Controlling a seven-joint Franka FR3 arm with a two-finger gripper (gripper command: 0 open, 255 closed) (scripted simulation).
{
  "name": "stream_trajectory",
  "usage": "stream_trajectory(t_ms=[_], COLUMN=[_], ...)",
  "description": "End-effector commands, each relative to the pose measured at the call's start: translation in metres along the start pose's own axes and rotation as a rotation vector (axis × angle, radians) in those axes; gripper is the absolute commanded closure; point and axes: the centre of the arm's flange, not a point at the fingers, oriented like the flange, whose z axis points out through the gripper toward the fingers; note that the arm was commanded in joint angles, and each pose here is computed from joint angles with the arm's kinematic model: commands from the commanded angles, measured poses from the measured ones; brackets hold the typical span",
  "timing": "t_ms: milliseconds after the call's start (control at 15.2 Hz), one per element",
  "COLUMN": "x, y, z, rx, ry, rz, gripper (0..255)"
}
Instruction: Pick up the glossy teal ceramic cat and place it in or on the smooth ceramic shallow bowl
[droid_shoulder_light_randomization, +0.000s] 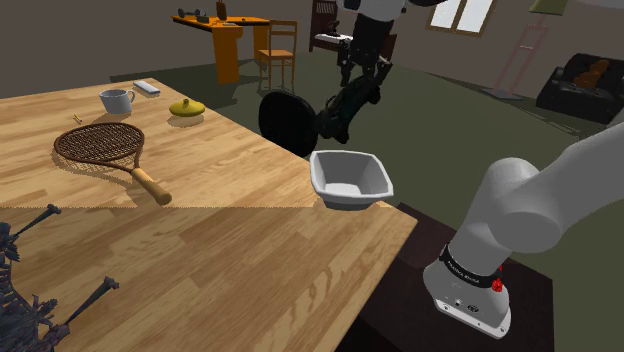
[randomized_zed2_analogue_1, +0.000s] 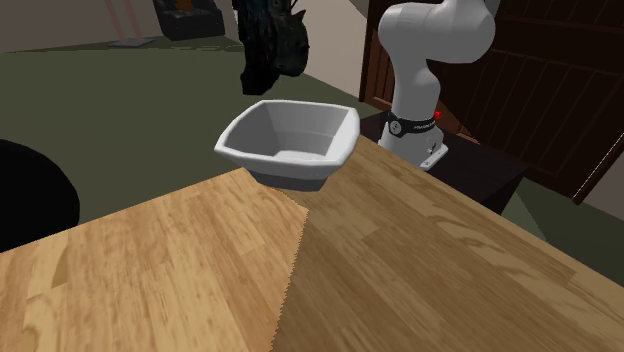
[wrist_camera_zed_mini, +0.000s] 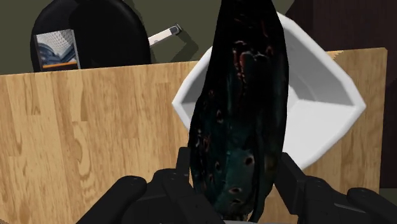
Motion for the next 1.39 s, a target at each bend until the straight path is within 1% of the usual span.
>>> stream_trajectory(t_ms=[0,132,1320], x=[-0.023,-0.048,-0.040], y=[-0.018,-0.031,-0.049], z=[-0.006,-0.010,0.083], rx=[-0.001,-0.001,-0.001], ry=[0.001,0.001,0.001], rz=[-0.002,-0.002,-0.002], gripper=[255,255,255])
